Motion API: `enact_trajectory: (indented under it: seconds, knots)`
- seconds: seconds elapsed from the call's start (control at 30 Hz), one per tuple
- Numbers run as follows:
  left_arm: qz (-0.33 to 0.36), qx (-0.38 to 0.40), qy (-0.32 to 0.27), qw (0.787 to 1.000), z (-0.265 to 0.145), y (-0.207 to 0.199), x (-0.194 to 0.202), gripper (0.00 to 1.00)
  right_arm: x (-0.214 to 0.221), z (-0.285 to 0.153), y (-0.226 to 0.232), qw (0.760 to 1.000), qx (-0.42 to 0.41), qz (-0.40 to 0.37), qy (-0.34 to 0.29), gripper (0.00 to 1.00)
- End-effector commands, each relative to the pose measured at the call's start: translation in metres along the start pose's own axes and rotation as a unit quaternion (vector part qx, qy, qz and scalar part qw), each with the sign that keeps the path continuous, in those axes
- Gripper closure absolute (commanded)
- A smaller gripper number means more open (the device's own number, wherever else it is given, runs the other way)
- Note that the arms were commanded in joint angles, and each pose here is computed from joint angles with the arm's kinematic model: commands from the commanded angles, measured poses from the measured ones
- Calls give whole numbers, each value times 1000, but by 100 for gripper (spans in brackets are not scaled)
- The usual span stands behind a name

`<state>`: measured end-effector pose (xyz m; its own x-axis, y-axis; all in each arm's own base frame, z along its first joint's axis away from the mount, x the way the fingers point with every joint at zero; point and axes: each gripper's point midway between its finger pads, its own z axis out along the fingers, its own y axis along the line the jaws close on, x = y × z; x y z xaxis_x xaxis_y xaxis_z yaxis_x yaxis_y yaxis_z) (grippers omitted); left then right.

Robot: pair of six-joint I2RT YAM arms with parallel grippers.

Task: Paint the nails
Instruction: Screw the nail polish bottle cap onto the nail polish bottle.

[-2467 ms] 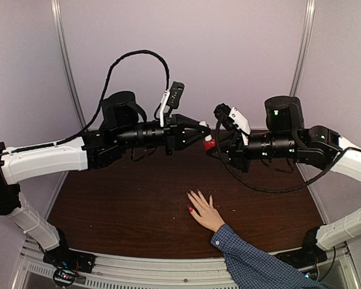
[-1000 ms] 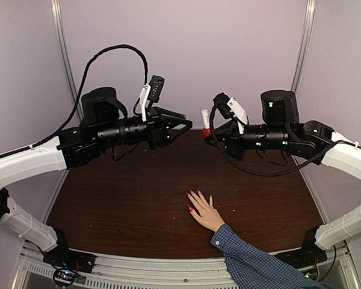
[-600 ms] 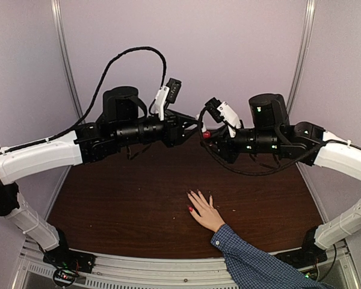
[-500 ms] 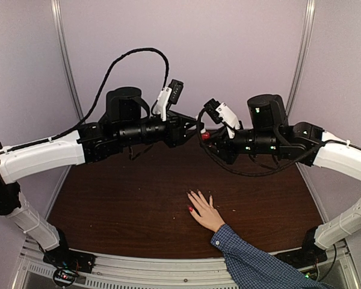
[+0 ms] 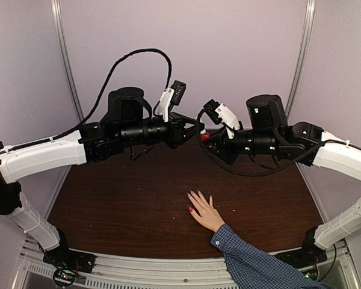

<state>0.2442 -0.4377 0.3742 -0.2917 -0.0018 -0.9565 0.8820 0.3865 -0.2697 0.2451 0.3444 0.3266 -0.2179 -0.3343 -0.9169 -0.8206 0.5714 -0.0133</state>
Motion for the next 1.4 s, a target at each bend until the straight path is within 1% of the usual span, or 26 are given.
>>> enact_trajectory:
  seconds: [0.0, 0.1, 0.37, 0.6, 0.73, 0.93, 1.0, 1.1, 1.13, 1.23, 1.37]
  knots:
    - [8, 12, -4, 1000, -3, -7, -7, 89, -31, -14, 1, 999, 0, -2, -41, 100]
    - [14, 27, -1, 1000, -6, -12, -5, 92, -37, -20, 8, 998, -22, -13, -52, 100]
    - [42, 129, 5, 991, -16, -47, 2, 98, -52, -40, 39, 987, -125, -30, -96, 100]
    - [57, 244, 21, 968, -27, -83, 12, 100, -64, -68, 65, 965, -216, -57, -139, 100]
    - [65, 294, 25, 953, -35, -97, 15, 100, -69, -85, 79, 949, -260, -78, -159, 100]
    - [69, 338, 42, 938, -41, -110, 18, 100, -73, -101, 93, 931, -306, -98, -175, 100]
    - [70, 347, 45, 934, -43, -112, 18, 100, -73, -102, 94, 929, -310, -99, -175, 100]
    - [72, 336, 42, 938, -42, -109, 17, 99, -72, -99, 90, 932, -304, -95, -172, 100]
    - [73, 333, 40, 939, -43, -109, 16, 99, -72, -98, 88, 934, -300, -92, -170, 100]
    - [76, 311, 29, 947, -45, -105, 9, 86, -70, -91, 80, 944, -275, -86, -162, 100]
    - [77, 227, 2, 971, -45, -85, -9, 73, -62, -72, 59, 966, -212, -69, -133, 100]
